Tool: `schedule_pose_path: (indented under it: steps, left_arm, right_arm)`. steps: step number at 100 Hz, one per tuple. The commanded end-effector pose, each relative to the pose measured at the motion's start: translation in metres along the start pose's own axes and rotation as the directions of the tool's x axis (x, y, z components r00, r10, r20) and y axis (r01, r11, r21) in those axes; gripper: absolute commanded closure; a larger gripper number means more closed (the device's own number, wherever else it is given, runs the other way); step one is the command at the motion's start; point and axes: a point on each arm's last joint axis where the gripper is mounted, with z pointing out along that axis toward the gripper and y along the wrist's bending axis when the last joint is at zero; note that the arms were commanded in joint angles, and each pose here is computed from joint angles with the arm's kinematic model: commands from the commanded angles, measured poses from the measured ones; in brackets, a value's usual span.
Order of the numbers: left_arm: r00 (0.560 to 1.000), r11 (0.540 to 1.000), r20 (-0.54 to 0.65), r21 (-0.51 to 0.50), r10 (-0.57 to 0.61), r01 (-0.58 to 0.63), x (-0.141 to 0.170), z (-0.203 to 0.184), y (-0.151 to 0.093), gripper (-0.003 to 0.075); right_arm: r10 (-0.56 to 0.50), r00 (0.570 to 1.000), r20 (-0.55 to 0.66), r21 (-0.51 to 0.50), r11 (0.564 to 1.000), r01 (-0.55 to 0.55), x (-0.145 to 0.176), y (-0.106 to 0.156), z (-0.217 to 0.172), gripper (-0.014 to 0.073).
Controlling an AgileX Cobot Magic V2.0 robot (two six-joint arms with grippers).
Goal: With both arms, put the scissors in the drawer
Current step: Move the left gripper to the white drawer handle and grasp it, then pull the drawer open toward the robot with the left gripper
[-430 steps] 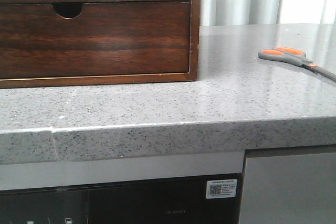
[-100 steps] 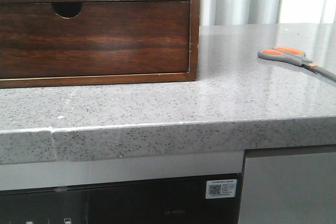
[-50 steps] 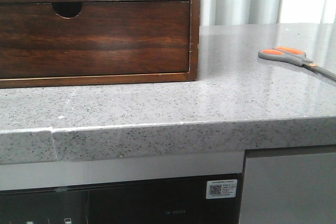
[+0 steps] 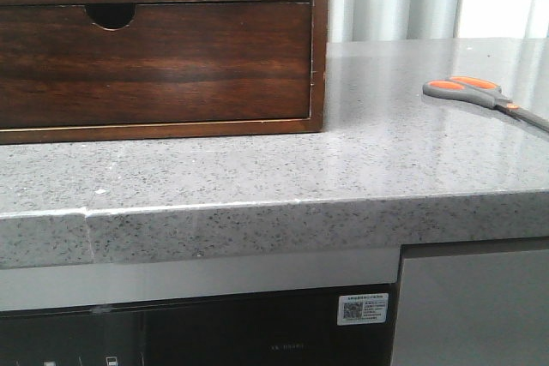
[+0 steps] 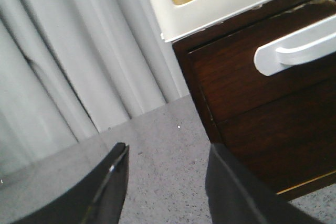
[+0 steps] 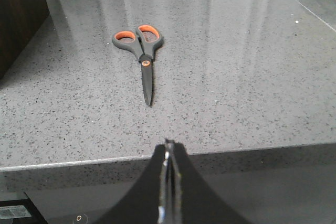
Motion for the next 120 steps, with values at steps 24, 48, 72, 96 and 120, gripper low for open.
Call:
schedule_pose_path:
  steps: [24, 48, 72, 96, 120]
  left_arm:
    - [0.937, 0.935, 0.244, 0.189, 0.25, -0.299, -0.033, 0.038, -0.014, 0.0391]
    - [0.87, 0.839, 0.358, 0.302, 0.34, -0.452, -0.047, 0.064, -0.025, 0.0392]
    - [0.85, 0.786, 0.393, 0.369, 0.351, -0.495, -0.045, 0.094, -0.033, 0.0392]
    - [0.859, 0.778, 0.391, 0.403, 0.329, -0.482, -0.047, 0.119, -0.035, 0.0392]
    - [0.842, 0.736, 0.404, 0.433, 0.359, -0.521, -0.046, 0.138, -0.043, 0.0393]
  right_arm:
    - [-0.005, 0.995, 0.097, -0.008, 1.0, 0.006, -0.018, 0.001, -0.002, 0.0662]
    - [-0.005, 0.995, 0.097, -0.008, 1.0, 0.006, -0.018, 0.001, -0.002, 0.0662]
    - [-0.005, 0.995, 0.095, -0.008, 1.0, 0.006, -0.018, 0.001, -0.002, 0.0662]
    - [-0.005, 0.995, 0.095, -0.008, 1.0, 0.006, -0.018, 0.001, -0.002, 0.0662]
    - [-0.005, 0.995, 0.095, -0.008, 1.0, 0.006, -0.018, 0.001, -0.002, 0.0662]
